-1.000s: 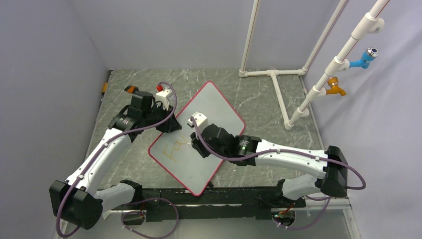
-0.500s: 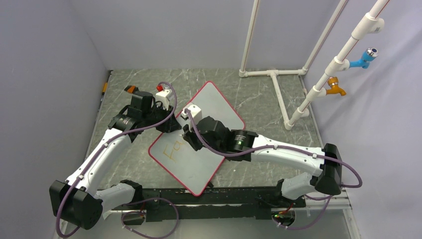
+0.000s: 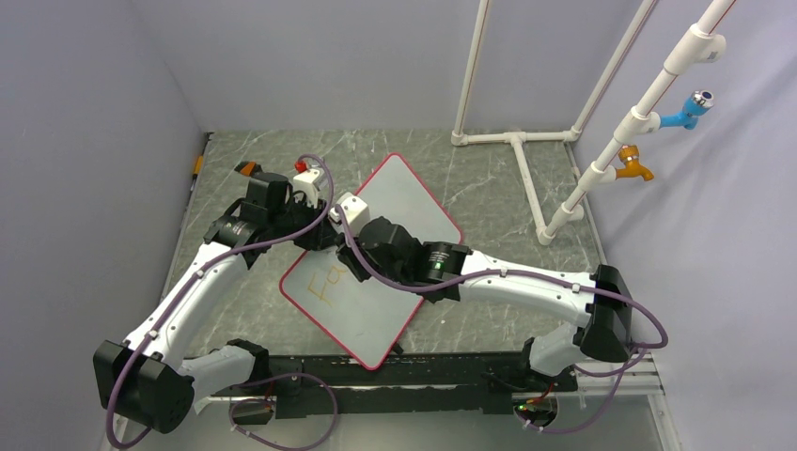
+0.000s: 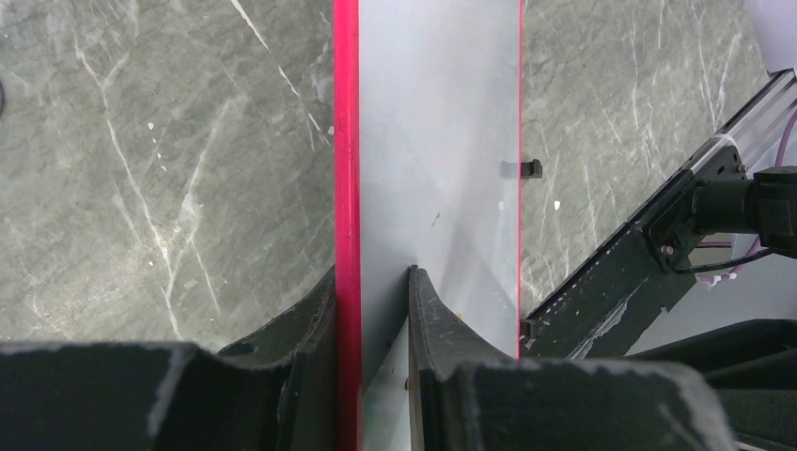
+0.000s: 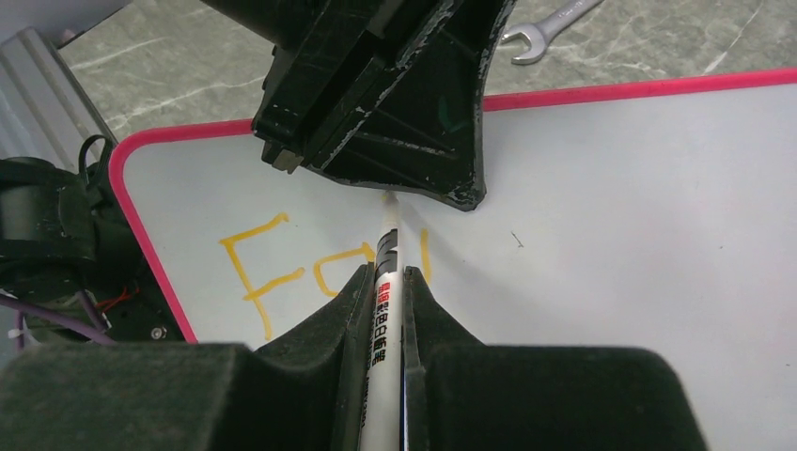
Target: Write a sentence on the whiteboard
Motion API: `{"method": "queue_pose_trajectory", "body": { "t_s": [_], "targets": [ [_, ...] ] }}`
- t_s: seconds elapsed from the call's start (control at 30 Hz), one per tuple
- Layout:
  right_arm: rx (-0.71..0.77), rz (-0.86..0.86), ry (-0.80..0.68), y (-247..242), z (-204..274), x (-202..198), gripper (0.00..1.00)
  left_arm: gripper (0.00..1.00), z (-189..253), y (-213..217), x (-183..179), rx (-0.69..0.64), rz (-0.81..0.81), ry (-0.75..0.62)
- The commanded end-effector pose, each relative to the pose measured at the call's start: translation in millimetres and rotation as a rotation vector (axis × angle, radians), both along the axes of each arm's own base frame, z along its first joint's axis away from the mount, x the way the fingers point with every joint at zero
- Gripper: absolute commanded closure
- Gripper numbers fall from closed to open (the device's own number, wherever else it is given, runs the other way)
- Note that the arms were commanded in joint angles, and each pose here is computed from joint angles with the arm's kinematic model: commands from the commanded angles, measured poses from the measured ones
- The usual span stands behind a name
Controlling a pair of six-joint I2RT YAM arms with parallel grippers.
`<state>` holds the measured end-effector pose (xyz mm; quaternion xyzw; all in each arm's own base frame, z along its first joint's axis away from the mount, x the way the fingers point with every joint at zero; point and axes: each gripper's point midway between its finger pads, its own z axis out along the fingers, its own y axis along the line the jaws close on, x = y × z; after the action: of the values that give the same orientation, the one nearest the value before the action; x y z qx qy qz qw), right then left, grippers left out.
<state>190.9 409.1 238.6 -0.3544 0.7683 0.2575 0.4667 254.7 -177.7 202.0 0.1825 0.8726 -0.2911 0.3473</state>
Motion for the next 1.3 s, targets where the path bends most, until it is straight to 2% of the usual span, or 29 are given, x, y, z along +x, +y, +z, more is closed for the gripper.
{"method": "queue_pose_trajectory", "body": {
  "t_s": [0.0, 0.53, 1.0, 1.27],
  "targets": [
    [0.035, -0.027, -0.025, 1, 12, 13, 1.0, 1.0, 2, 23, 20, 0.128, 0.05, -0.14],
    [-0.003, -0.043, 0.02, -16, -12, 9, 1.0, 1.0, 1, 23, 21, 0.133, 0.049, -0.137],
    [0.05, -0.075, -0.035, -36, 29, 9, 1.0, 1.0, 1, 23, 21, 0.132, 0.049, -0.139],
    [0.06, -0.085, 0.018, -56, 18, 8, 1.0, 1.0, 3, 20, 18, 0.12, 0.038, -0.138]
  ]
}}
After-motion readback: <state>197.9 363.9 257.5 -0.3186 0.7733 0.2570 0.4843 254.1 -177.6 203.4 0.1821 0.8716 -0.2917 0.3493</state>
